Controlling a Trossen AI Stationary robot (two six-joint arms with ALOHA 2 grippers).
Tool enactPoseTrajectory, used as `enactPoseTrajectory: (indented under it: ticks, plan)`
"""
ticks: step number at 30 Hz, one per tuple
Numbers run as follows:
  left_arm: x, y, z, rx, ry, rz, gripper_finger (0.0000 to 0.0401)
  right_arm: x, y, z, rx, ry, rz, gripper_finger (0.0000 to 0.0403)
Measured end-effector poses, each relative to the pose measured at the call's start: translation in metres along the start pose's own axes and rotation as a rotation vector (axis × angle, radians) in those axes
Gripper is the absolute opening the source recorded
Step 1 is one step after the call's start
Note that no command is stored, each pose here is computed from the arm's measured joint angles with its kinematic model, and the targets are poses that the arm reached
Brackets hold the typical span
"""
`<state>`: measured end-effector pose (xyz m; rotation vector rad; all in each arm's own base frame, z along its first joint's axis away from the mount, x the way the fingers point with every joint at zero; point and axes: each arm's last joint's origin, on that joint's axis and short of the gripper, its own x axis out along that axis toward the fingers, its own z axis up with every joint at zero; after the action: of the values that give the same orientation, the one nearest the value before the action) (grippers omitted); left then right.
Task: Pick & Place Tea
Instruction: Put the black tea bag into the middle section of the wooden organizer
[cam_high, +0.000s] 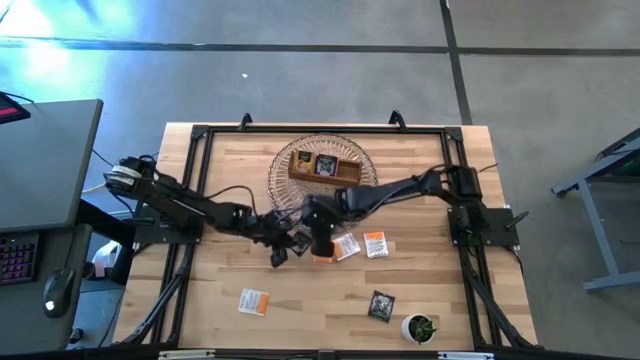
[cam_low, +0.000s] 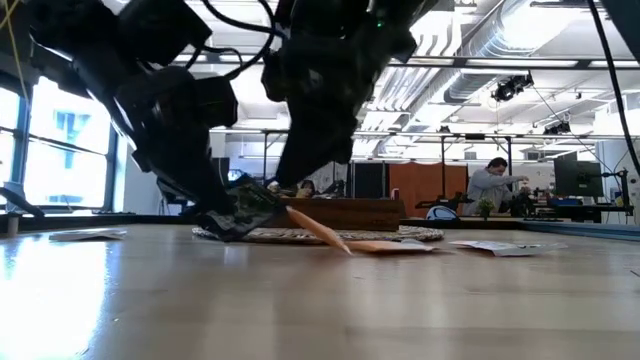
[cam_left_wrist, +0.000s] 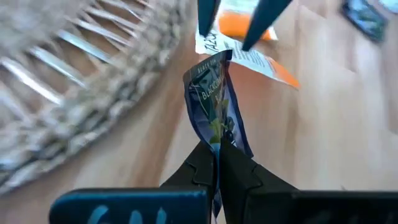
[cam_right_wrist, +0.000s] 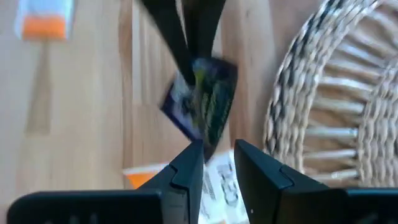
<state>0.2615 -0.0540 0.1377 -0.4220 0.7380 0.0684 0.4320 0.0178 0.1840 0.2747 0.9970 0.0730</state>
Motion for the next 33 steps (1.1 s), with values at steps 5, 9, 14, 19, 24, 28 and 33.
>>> enactPoseTrajectory:
  ticks: [5,9,14,19,24,28,33]
  plan:
    - [-0.002,-0.011,-0.002,0.068,-0.025,0.089,0.0002,-0.006,-0.024,0.012,0.109,-0.047,0.139,0.0088]
    - [-0.003,-0.017,0.001,0.109,-0.035,0.128,0.0001,-0.008,-0.033,0.018,0.14,-0.081,0.2,0.0088]
    - [-0.003,-0.019,0.003,0.115,-0.025,0.132,0.0001,0.0,-0.038,0.015,0.15,-0.064,0.192,0.0088]
    - [-0.003,-0.019,0.003,0.115,-0.023,0.136,0.0001,0.014,-0.038,0.011,0.15,-0.045,0.215,0.0088]
    - [-0.003,-0.019,0.003,0.113,-0.025,0.137,0.0001,0.02,-0.037,0.01,0.133,-0.044,0.247,0.0087]
    - [-0.003,-0.019,0.004,0.113,-0.029,0.139,0.0001,0.021,-0.034,0.014,0.108,-0.077,0.287,0.0086]
    - [-0.003,-0.019,0.004,0.134,-0.029,0.133,0.0001,0.022,-0.03,0.012,0.058,-0.073,0.279,0.004]
